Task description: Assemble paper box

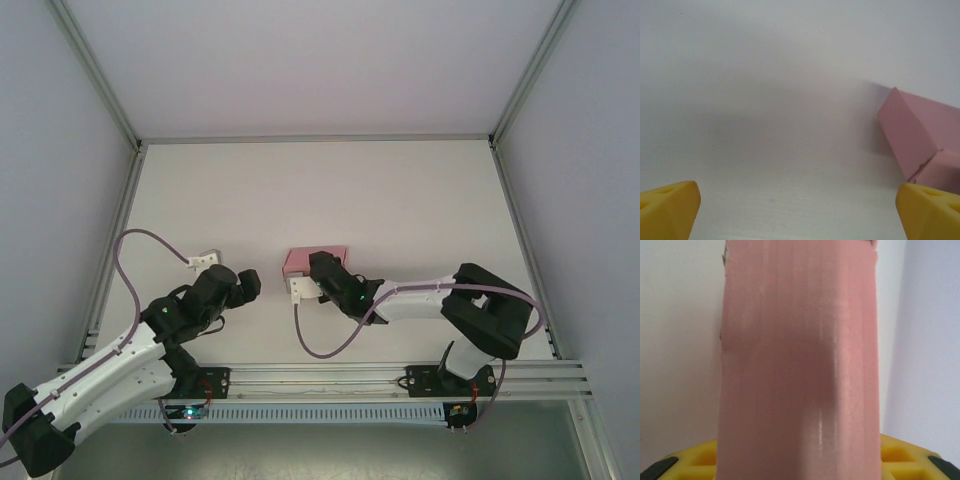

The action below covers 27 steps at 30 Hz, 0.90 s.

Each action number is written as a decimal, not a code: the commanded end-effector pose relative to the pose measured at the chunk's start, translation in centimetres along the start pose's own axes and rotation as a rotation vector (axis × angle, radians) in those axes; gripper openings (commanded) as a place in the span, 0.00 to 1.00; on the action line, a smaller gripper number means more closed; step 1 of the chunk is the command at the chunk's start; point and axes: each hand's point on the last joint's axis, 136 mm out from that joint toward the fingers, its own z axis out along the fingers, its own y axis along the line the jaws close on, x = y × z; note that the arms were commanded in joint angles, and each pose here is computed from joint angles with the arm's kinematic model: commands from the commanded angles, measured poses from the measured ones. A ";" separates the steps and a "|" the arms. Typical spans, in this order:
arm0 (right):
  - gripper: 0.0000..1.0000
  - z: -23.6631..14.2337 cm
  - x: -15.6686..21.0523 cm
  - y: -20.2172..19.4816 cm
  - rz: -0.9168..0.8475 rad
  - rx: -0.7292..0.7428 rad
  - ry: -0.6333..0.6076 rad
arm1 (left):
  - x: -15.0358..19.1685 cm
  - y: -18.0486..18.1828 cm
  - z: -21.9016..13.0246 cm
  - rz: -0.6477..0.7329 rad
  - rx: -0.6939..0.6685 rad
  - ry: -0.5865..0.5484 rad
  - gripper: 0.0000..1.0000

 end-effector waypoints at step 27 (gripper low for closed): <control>0.98 -4.1 -0.5 2.7 0.204 -0.259 -0.096 | -0.2 0.6 -0.1 -0.017 0.036 -0.031 1.00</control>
